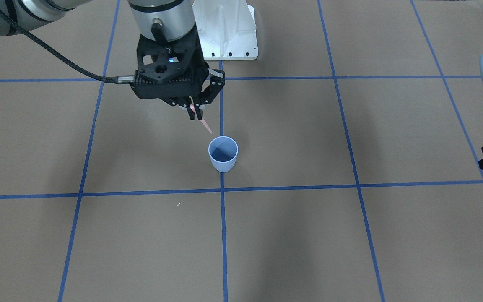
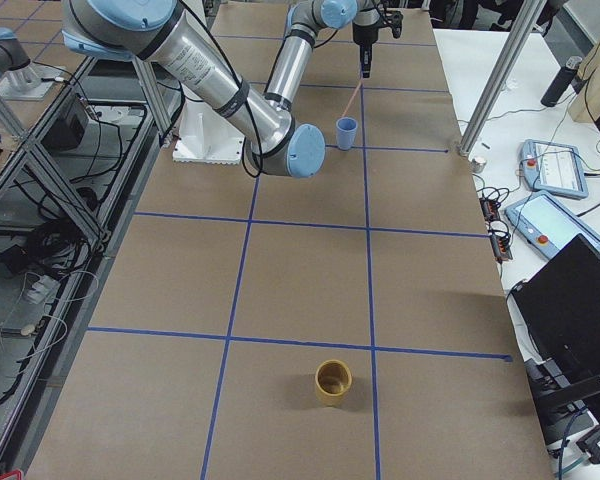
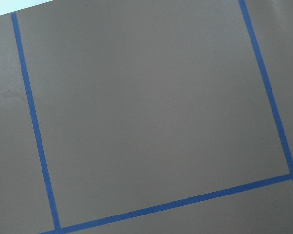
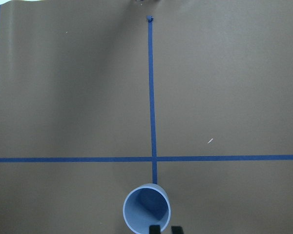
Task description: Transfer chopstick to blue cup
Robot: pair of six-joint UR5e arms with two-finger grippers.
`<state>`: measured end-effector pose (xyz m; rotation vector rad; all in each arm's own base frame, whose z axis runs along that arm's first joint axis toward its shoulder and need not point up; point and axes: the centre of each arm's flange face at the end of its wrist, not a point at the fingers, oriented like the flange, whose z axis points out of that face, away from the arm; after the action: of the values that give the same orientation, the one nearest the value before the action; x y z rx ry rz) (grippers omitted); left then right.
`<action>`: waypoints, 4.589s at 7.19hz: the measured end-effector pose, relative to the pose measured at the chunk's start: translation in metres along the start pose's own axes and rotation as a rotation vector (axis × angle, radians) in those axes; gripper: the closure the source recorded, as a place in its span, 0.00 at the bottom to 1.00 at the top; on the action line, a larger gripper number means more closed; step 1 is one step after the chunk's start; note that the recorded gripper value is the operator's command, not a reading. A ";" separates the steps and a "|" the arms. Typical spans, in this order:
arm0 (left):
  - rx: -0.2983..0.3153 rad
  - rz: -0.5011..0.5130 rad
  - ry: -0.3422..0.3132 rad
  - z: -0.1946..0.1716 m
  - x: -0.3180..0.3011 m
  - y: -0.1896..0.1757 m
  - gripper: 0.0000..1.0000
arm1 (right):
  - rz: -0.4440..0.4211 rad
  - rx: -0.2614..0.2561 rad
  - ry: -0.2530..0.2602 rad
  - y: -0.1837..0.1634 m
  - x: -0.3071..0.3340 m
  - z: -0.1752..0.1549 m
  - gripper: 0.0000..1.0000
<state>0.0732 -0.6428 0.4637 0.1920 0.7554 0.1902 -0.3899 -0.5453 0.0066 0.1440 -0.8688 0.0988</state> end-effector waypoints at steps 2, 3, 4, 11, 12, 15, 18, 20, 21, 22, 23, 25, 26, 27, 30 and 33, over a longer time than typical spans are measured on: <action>-0.001 -0.003 -0.001 0.001 -0.002 0.000 0.01 | -0.011 0.004 0.028 -0.002 -0.026 0.023 1.00; -0.001 -0.004 -0.001 0.001 -0.002 0.000 0.01 | -0.024 0.003 0.043 0.005 -0.034 0.036 1.00; -0.002 -0.005 -0.001 0.001 -0.003 0.000 0.01 | -0.034 -0.001 0.054 0.012 -0.038 0.047 1.00; -0.008 -0.011 -0.002 0.005 -0.006 0.000 0.01 | -0.074 -0.006 0.068 0.029 -0.031 0.110 0.01; -0.008 -0.011 -0.002 0.005 -0.006 0.000 0.01 | -0.078 -0.008 0.065 0.031 -0.031 0.114 0.00; -0.010 -0.013 -0.002 0.005 -0.007 0.000 0.01 | -0.091 0.005 0.045 0.029 -0.031 0.110 0.00; -0.009 -0.022 0.000 0.003 -0.011 0.000 0.01 | -0.057 0.020 0.026 0.004 -0.012 0.085 0.00; -0.006 -0.027 0.006 0.000 -0.020 0.002 0.01 | -0.011 0.013 0.002 -0.034 0.053 0.056 0.00; -0.010 -0.017 0.020 0.000 -0.026 0.006 0.01 | -0.014 0.010 -0.009 -0.047 0.105 0.042 0.00; -0.020 -0.008 0.032 0.004 -0.035 0.015 0.01 | -0.025 0.007 -0.008 -0.053 0.164 0.033 0.00; -0.035 0.016 0.036 0.012 -0.047 0.028 0.01 | -0.031 0.013 0.008 -0.057 0.220 0.026 0.00; -0.049 0.051 0.035 0.019 -0.070 0.048 0.01 | -0.041 0.003 0.067 -0.042 0.332 0.020 0.00; -0.042 0.036 0.030 0.014 -0.082 0.053 0.01 | -0.052 -0.025 0.102 -0.031 0.393 0.022 0.00; -0.025 0.012 0.022 0.002 -0.099 0.058 0.01 | -0.090 -0.059 0.138 -0.020 0.465 0.024 0.00; 0.016 -0.029 0.013 -0.022 -0.128 0.070 0.01 | -0.193 -0.176 0.225 0.020 0.661 0.027 0.00; 0.043 -0.076 0.047 -0.023 -0.167 0.112 0.01 | -0.167 -0.210 0.245 0.039 0.704 0.033 0.00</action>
<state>-0.0737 -0.5722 0.5842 0.1998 0.8125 0.1062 0.0318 -0.4923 0.5707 0.0069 -0.6148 -0.1293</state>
